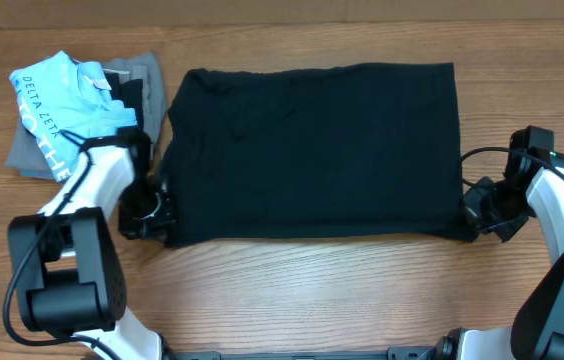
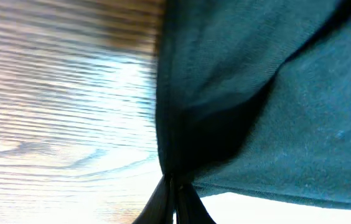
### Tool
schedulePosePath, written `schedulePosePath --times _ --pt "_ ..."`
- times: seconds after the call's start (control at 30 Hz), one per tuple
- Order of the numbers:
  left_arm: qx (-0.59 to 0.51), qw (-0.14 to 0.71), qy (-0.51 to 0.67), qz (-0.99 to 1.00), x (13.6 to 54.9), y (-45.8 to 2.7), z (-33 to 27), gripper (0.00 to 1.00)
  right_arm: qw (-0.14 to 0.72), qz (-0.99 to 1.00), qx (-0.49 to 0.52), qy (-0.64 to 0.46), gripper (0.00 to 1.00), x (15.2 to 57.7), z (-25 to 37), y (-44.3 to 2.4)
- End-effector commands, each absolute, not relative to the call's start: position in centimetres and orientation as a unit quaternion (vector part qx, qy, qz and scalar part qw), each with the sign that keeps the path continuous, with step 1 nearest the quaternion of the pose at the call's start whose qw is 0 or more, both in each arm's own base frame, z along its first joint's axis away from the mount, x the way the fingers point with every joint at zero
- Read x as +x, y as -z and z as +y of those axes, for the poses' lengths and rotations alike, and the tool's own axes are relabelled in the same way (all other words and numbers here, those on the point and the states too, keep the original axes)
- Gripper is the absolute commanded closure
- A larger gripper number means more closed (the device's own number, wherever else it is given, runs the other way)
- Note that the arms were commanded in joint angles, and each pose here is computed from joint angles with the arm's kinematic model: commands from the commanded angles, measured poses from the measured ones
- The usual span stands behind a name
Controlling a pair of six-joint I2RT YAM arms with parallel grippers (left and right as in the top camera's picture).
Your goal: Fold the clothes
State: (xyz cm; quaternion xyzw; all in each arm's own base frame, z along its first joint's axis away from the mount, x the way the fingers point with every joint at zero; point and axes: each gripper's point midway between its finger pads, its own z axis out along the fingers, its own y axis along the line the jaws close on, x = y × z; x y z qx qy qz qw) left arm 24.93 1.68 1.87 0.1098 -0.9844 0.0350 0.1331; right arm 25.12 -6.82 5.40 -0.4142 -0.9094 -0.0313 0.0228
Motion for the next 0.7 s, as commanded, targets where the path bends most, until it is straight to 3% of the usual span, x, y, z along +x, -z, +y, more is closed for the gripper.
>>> schedulePosePath --times 0.0,0.07,0.1,0.13,0.17,0.23,0.3,0.47,0.53,0.67 --pt "0.107 0.133 -0.043 -0.984 24.9 -2.0 2.2 0.96 0.03 -0.909 -0.415 -0.005 0.96 24.1 -7.9 -5.9" --pt "0.106 0.135 -0.044 -0.984 24.8 -2.0 2.1 0.96 0.036 -0.909 -0.415 -0.009 0.92 23.8 -7.9 -5.9" --pt "0.106 0.136 -0.044 -0.984 24.8 -2.1 2.0 0.94 0.036 -0.909 -0.415 -0.009 0.82 23.8 -7.9 -5.9" --pt "0.106 0.136 -0.044 -0.984 24.7 -2.1 2.0 0.88 0.036 -0.909 -0.415 -0.009 0.67 23.8 -7.9 -5.9" --pt "0.106 0.138 -0.044 -0.984 24.7 -2.1 2.0 0.74 0.036 -0.909 -0.415 -0.008 0.62 23.8 -7.9 -5.9" --pt "0.106 0.141 -0.044 -0.983 24.6 -2.3 2.0 0.61 0.035 -0.909 -0.415 -0.008 0.53 23.8 -7.9 -5.9" --pt "0.106 0.143 -0.044 -0.983 24.6 -2.5 2.0 0.57 0.033 -0.909 -0.415 -0.008 0.48 23.9 -8.0 -5.9" --pt "0.1 0.141 -0.045 -0.984 25.3 -3.9 2.1 0.55 0.012 -0.914 -0.404 0.023 0.48 25.4 -7.4 -5.9" --pt "0.093 0.124 -0.052 -0.986 26.6 -5.0 2.0 0.56 -0.011 -0.926 -0.369 0.084 0.49 27.2 -5.9 -6.1" --pt "0.044 0.084 -0.153 -0.984 28.8 -6.7 -1.2 0.55 -0.028 -0.928 -0.361 0.09 0.49 28.0 -6.0 -6.2"
